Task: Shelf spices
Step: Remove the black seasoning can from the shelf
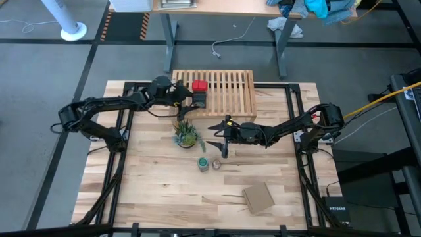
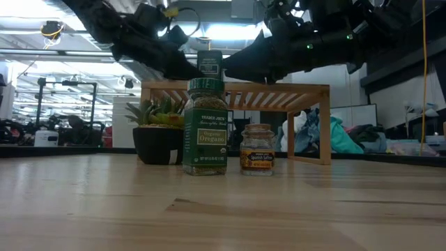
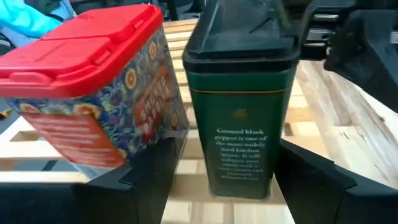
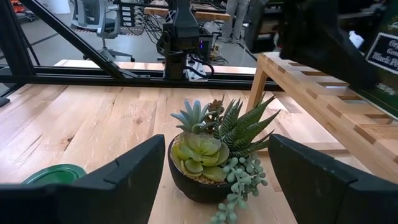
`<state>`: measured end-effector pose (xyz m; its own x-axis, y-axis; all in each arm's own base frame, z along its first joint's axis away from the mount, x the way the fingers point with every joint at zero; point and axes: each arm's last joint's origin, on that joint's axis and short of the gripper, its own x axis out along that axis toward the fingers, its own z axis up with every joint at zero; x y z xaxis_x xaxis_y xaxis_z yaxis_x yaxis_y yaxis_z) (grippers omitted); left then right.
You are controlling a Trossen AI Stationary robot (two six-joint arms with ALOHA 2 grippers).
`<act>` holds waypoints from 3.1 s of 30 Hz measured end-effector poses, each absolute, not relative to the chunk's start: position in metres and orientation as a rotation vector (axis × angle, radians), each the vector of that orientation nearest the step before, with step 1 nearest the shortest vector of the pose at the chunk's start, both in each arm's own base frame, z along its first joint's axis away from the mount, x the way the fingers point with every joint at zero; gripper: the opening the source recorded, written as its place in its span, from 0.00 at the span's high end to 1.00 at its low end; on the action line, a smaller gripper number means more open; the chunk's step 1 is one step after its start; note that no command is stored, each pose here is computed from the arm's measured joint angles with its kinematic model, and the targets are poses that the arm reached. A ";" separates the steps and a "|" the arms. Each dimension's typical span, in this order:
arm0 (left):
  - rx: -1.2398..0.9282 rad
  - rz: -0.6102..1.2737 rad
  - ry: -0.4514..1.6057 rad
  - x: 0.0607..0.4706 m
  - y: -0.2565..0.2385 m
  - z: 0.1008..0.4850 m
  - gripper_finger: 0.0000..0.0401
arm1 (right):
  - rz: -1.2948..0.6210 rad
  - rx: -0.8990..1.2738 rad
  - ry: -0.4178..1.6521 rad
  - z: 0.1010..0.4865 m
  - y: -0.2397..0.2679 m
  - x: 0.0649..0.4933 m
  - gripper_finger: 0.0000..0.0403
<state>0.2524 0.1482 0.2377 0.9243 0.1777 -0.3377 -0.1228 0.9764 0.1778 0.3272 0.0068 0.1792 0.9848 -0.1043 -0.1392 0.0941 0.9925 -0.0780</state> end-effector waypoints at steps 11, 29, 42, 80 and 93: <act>0.194 0.126 0.311 0.261 0.153 0.246 0.37 | -0.099 -0.073 0.155 0.178 0.007 0.327 0.28; 0.199 0.073 0.304 0.268 0.137 0.248 0.73 | -0.099 -0.074 0.165 0.177 0.007 0.327 0.28; 0.203 0.161 0.258 0.213 0.103 0.306 0.73 | -0.239 -0.093 0.209 0.174 0.003 0.325 0.28; -0.249 -0.017 0.602 0.198 -0.070 0.190 0.73 | -0.239 -0.241 0.200 0.226 0.001 0.297 0.28; -0.158 0.081 0.640 0.238 -0.087 0.124 0.73 | -0.154 -0.243 0.191 0.226 0.004 0.298 0.28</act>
<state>0.2376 -0.0867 0.1242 0.7993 0.0262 -0.6004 -0.1237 0.9848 -0.1217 0.2976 0.0036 0.2262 0.9703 -0.1739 -0.1682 0.1281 0.9590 -0.2529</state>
